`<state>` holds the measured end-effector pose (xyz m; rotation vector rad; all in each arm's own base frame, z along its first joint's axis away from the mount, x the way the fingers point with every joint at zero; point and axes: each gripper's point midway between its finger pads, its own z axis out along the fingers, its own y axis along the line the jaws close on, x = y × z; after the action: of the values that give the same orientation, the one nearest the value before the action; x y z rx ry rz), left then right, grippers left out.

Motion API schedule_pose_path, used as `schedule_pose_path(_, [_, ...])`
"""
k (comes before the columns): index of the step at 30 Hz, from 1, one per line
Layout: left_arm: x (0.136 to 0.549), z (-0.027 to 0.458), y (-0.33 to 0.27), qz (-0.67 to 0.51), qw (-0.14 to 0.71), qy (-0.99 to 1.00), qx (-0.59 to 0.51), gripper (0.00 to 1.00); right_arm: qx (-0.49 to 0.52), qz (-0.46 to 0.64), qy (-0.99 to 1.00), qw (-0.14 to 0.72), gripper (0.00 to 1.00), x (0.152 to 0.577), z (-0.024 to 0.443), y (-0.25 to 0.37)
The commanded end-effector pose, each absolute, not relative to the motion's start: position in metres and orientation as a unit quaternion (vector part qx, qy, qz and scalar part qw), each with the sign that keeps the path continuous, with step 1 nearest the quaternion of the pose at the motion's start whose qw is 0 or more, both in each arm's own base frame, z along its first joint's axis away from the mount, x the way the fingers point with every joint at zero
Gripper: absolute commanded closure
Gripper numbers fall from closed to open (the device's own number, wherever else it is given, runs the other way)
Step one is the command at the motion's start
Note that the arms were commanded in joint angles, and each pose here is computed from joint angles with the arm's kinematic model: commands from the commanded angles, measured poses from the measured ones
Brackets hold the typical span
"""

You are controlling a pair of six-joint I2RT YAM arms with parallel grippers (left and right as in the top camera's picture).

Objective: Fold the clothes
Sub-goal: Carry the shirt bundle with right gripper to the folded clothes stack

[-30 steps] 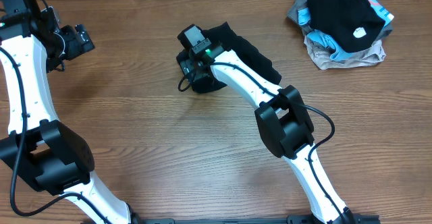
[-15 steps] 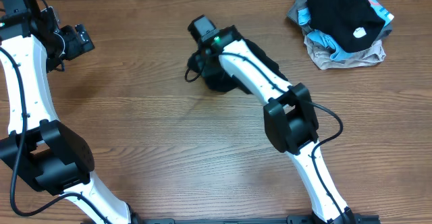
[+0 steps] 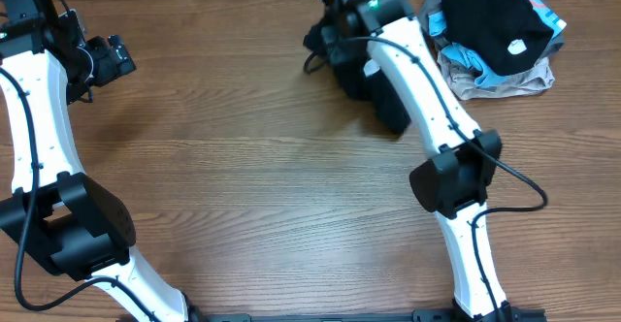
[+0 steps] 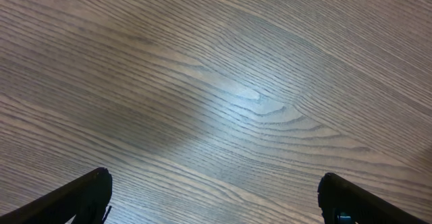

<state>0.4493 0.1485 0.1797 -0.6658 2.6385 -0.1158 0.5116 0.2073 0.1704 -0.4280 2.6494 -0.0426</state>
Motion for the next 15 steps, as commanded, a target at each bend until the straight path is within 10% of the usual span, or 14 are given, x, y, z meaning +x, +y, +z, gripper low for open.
schedule_pose_path(1, [0.448, 0.188, 0.146, -0.037, 0.215, 0.947, -0.237, 0.0, -0.153, -0.035, 0.938, 0.309, 0.96, 0.518, 0.249, 0.182])
schedule_pose_path(15, [0.449, 0.188, 0.147, -0.037, 0.217, 0.946, -0.237, 0.0, -0.018, -0.171, 0.89, 0.423, 0.96, 0.53, 0.358, 0.038])
